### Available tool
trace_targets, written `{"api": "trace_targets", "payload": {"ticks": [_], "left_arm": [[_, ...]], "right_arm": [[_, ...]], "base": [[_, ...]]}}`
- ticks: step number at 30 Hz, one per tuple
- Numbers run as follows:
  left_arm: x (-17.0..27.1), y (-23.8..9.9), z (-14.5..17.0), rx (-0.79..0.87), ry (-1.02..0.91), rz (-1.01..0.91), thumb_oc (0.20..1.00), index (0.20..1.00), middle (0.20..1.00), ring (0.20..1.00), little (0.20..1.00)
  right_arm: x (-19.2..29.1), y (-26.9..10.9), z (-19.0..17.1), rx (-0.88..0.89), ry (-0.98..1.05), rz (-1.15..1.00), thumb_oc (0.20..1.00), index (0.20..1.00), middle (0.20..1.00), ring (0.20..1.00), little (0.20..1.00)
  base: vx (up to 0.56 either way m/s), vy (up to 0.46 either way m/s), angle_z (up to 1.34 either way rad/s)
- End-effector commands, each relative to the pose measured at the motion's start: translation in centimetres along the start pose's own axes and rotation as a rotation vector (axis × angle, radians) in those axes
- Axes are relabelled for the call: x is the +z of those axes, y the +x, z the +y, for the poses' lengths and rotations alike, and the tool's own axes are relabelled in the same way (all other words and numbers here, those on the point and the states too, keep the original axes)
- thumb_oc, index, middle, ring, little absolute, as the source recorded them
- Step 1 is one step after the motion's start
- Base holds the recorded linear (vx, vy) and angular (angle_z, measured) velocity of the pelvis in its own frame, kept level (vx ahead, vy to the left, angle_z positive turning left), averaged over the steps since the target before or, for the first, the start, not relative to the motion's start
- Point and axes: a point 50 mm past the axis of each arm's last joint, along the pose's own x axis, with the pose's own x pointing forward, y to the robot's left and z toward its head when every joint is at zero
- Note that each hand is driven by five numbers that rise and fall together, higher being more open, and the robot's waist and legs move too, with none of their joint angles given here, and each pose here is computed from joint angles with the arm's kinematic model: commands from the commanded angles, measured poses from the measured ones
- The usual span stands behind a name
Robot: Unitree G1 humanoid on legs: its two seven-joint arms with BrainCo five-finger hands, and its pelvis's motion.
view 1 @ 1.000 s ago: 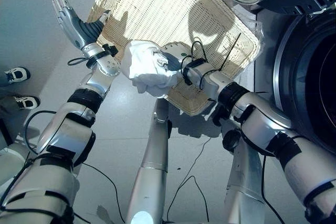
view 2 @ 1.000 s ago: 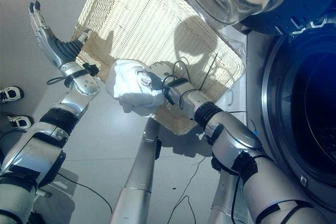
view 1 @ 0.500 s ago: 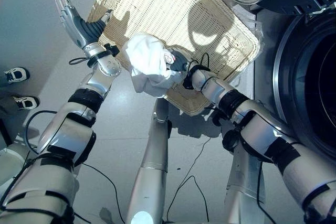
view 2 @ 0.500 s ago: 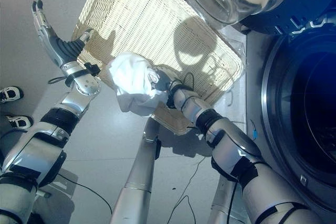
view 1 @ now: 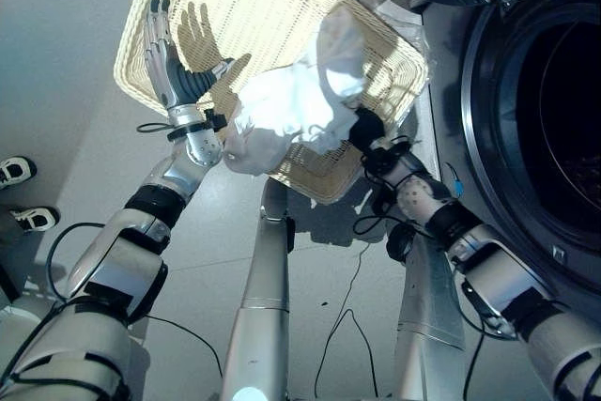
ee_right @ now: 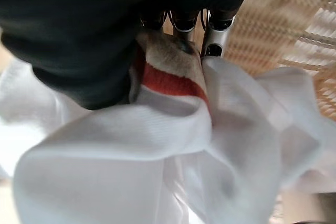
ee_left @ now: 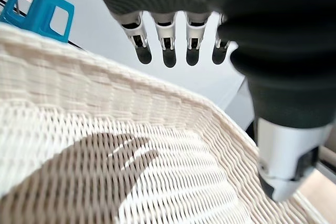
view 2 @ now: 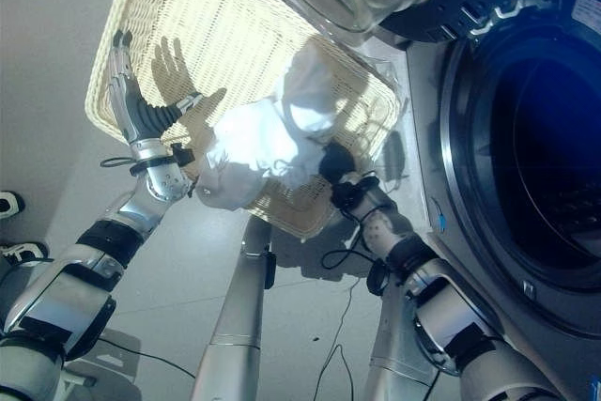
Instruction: Put the clothes into the washing machine.
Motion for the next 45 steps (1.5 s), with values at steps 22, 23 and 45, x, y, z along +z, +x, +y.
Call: {"api": "trace_targets", "payload": {"ticks": [22, 23, 45], "left_arm": [[-1.0, 3.2, 3.3, 0.07, 0.066, -0.064, 1.0, 1.0, 1.0, 1.0, 1.0], [-1.1, 3.3, 3.4, 0.069, 0.07, -0.061, 1.0, 1.0, 1.0, 1.0, 1.0], [-2.2, 0.4, 3.3, 0.05, 0.094, -0.081, 1.0, 1.0, 1.0, 1.0, 1.0]], "right_arm": [[13.1, -9.4, -7.6, 0.122, 0.325, -0.747, 0.2, 0.2, 0.2, 0.2, 0.2], [13.6, -9.9, -8.2, 0.061, 0.328, -0.766, 0.2, 0.2, 0.2, 0.2, 0.2], [22.7, -21.2, -12.3, -1.331, 0.471, -1.345, 0.2, 0.2, 0.2, 0.2, 0.2]], "base": [[0.0, 0.0, -0.01], [0.0, 0.0, 0.0], [0.01, -0.029, -0.01]]}}
